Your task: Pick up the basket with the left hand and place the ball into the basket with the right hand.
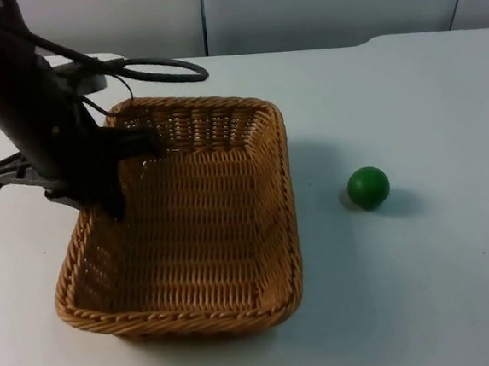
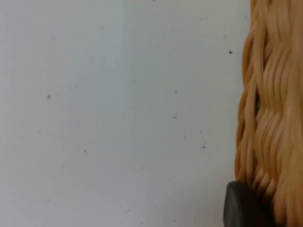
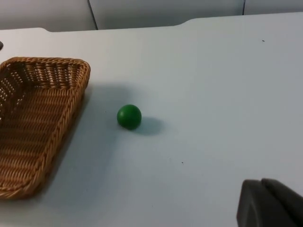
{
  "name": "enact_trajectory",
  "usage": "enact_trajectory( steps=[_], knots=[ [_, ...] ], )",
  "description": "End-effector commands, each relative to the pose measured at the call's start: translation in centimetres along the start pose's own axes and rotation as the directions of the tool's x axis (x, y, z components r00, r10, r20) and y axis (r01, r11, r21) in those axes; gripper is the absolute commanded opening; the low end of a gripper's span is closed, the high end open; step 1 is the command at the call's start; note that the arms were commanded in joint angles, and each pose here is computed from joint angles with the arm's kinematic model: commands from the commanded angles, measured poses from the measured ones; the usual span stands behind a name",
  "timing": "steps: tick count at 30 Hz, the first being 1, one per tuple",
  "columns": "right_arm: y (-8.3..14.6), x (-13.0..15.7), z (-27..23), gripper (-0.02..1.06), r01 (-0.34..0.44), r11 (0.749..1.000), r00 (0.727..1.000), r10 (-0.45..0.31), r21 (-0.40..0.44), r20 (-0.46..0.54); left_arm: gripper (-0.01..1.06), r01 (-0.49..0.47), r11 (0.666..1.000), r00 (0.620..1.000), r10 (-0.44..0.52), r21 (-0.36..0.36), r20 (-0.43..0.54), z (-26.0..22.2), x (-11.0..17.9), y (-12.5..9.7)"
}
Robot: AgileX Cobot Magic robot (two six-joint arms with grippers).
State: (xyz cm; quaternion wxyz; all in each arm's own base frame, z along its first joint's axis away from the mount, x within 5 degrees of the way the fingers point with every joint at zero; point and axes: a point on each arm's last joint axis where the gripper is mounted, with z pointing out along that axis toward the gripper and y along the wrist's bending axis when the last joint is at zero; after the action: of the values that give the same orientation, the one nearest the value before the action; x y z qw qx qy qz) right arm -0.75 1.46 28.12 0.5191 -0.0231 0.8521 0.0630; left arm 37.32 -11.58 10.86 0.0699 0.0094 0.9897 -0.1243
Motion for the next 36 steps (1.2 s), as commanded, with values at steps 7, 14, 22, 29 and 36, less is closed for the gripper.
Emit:
enact_trajectory(
  steps=[7, 14, 22, 29, 36],
  knots=[
    [0.0, 0.0, 0.1, 0.00, -0.005, 1.000, 1.000, 0.005, 0.001, 0.012, 0.00, 0.063, 0.990, 0.991, -0.077, 0.124, 0.105, -5.0, -0.3, 0.8],
    [0.0, 0.0, 0.1, 0.00, -0.005, 1.000, 1.000, 0.005, 0.001, 0.012, 0.00, 0.081, 0.980, 0.973, -0.117, 0.183, 0.200, -7.7, 0.8, 0.4],
    [0.0, 0.0, 0.1, 0.00, -0.005, 1.000, 1.000, 0.005, 0.001, 0.012, 0.00, 0.183, 0.960, 0.950, -0.228, 0.213, 0.211, -7.9, 3.1, 1.9],
    [0.0, 0.0, 0.1, 0.00, -0.005, 1.000, 1.000, 0.005, 0.001, 0.012, 0.00, 0.190, 0.954, 0.955, -0.235, 0.232, 0.183, -7.6, 3.5, 1.8],
    [0.0, 0.0, 0.1, 0.00, -0.005, 1.000, 1.000, 0.005, 0.001, 0.012, 0.00, 0.189, 0.953, 0.959, -0.231, 0.236, 0.165, -7.6, 3.6, 1.7]
  ],
)
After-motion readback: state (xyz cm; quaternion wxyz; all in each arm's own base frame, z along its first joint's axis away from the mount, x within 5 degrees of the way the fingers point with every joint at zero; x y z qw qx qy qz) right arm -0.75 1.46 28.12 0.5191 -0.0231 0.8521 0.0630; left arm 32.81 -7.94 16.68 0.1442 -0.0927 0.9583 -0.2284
